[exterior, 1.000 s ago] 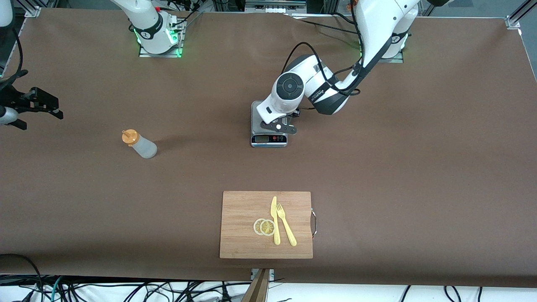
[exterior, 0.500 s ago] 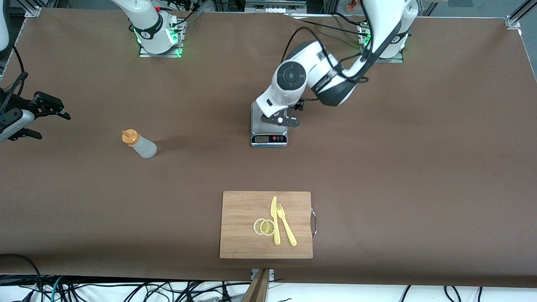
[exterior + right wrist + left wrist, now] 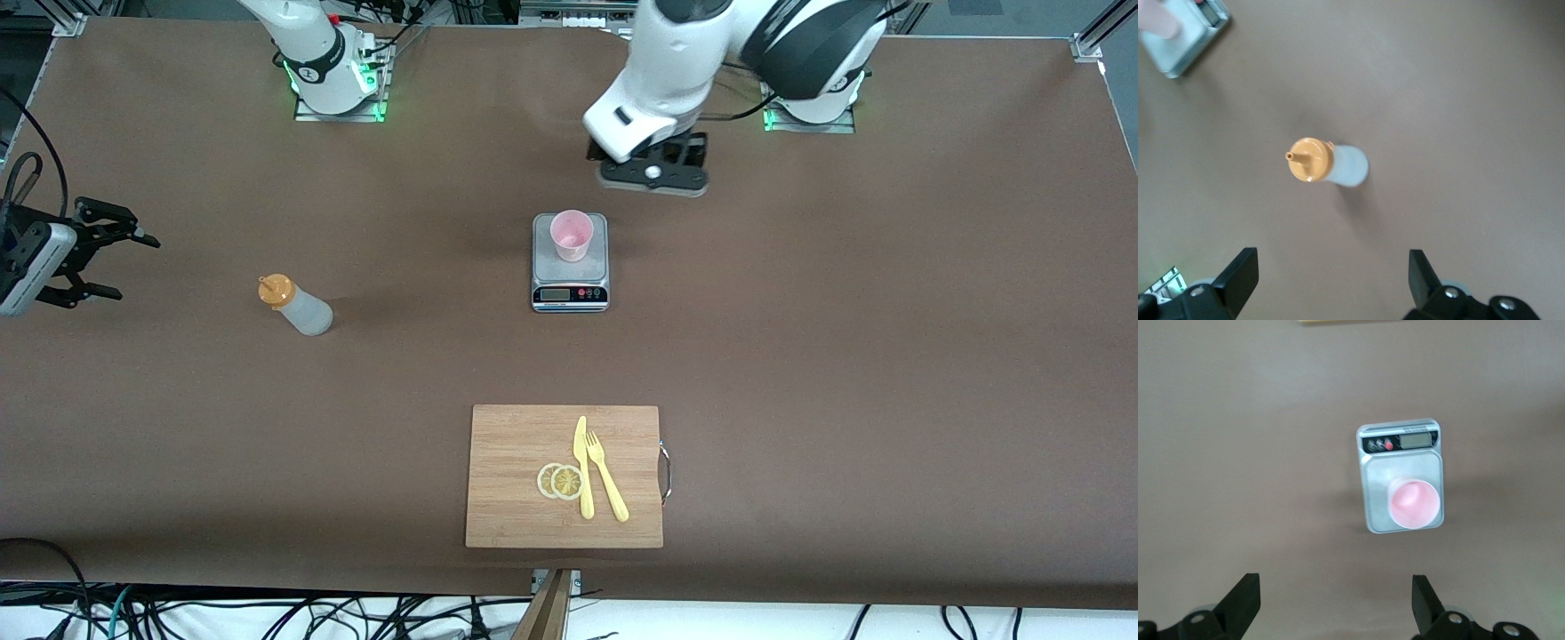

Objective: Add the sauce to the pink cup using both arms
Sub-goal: 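Release the cup on the scale while the right gripper reaches the bottle, then grasp the white squeeze bottle with the right gripper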

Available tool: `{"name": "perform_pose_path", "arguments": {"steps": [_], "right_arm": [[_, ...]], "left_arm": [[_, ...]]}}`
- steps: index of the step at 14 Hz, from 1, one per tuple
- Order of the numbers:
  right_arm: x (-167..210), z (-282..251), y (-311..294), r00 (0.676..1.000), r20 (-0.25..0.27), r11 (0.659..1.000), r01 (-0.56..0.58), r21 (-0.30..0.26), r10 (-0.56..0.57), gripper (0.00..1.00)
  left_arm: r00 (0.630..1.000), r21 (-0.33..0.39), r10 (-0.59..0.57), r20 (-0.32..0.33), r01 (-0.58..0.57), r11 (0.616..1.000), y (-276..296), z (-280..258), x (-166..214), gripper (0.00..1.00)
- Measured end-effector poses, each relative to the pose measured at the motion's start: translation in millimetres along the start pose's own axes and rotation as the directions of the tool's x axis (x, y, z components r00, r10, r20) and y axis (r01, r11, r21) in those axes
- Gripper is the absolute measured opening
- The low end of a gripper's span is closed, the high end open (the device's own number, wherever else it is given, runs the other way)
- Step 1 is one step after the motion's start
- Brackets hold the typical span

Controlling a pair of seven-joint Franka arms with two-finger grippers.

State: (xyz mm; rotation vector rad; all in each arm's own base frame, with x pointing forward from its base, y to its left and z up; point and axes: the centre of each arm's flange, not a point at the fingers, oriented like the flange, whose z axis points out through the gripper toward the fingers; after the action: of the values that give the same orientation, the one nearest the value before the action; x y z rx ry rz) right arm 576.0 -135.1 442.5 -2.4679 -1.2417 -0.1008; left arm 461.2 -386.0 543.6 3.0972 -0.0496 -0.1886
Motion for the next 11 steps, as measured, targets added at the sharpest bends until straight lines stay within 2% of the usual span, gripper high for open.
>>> {"name": "perform_pose_path", "arguments": {"steps": [2, 5, 8, 11], "right_arm": [[-9, 14, 6, 0.995, -0.04, 0.995, 0.09, 0.033, -0.088, 1.0], [-27, 38, 18, 0.966, -0.13, 0.969, 0.237, 0.076, -0.226, 1.0], [-47, 73, 37, 0.909, -0.256, 0.926, 0.364, 0.098, -0.33, 1.0], [-61, 112, 50, 0.836, -0.398, 0.886, 0.451, 0.108, -0.377, 1.0]], "left_arm": [[0.999, 0.002, -0.033, -0.004, 0.033, 0.999, -41, -36, 16, 1.0], [0.999, 0.005, -0.014, -0.044, 0.015, 1.0, -122, -74, 40, 1.0], [0.999, 0.025, 0.003, -0.047, -0.002, 1.0, -220, -93, 56, 1.0], [0.998, 0.026, 0.048, -0.036, -0.048, 0.999, -308, -93, 71, 1.0]]}}
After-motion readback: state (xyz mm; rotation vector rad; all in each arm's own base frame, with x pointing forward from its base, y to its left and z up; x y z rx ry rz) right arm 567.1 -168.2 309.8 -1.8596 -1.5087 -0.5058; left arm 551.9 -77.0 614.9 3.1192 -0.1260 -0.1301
